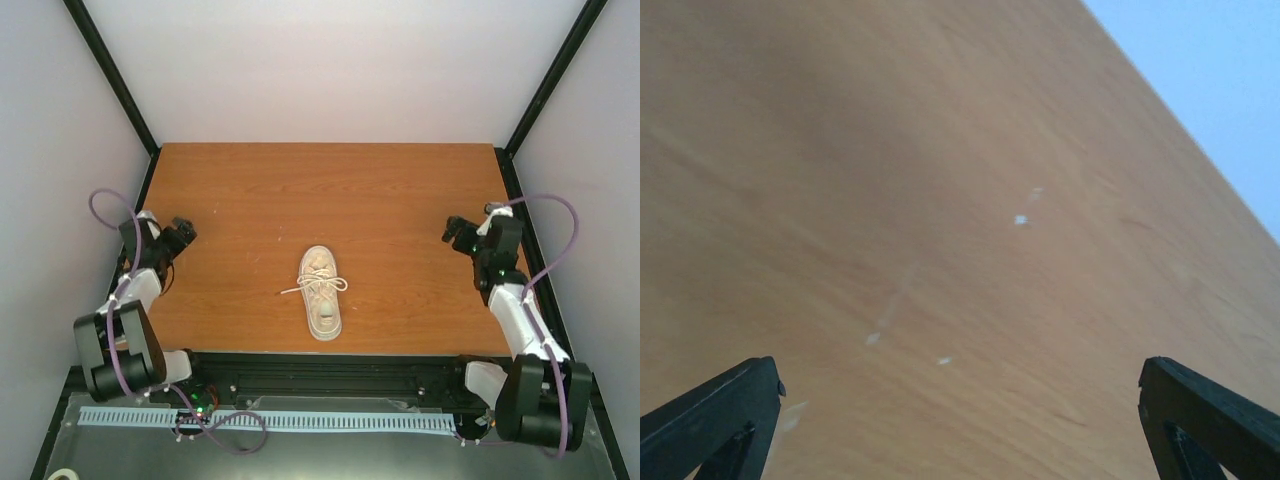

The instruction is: Tie the shoes

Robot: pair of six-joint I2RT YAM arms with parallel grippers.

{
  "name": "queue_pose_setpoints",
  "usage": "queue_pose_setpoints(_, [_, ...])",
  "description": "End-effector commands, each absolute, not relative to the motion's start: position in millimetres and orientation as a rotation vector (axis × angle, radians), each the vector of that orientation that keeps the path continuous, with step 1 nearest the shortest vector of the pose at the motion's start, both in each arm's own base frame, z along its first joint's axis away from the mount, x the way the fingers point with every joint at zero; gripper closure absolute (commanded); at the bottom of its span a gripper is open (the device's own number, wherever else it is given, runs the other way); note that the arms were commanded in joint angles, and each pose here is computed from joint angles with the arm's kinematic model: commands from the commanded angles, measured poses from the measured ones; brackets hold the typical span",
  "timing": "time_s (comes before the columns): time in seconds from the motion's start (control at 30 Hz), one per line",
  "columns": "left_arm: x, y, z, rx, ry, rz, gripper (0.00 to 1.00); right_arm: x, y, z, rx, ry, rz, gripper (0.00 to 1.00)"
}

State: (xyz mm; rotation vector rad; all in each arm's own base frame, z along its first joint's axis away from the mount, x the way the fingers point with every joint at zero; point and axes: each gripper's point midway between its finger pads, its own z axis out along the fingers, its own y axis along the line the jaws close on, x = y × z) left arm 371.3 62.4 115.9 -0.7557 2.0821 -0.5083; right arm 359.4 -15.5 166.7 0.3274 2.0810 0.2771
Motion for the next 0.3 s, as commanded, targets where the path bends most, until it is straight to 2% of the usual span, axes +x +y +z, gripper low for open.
queue_pose_setpoints(0.0, [354.1,107.4,128.1,-0.812,1.931,-0.201,0.0,344.5,-60.1,164.6,0.471,1.907,0.054,0.0])
queue_pose_setpoints(0.27, [348.7,111.0,128.6,-0.735,1.857,-0.06,0.0,327.5,-84.4,148.2,0.545,1.803,-0.097,0.0])
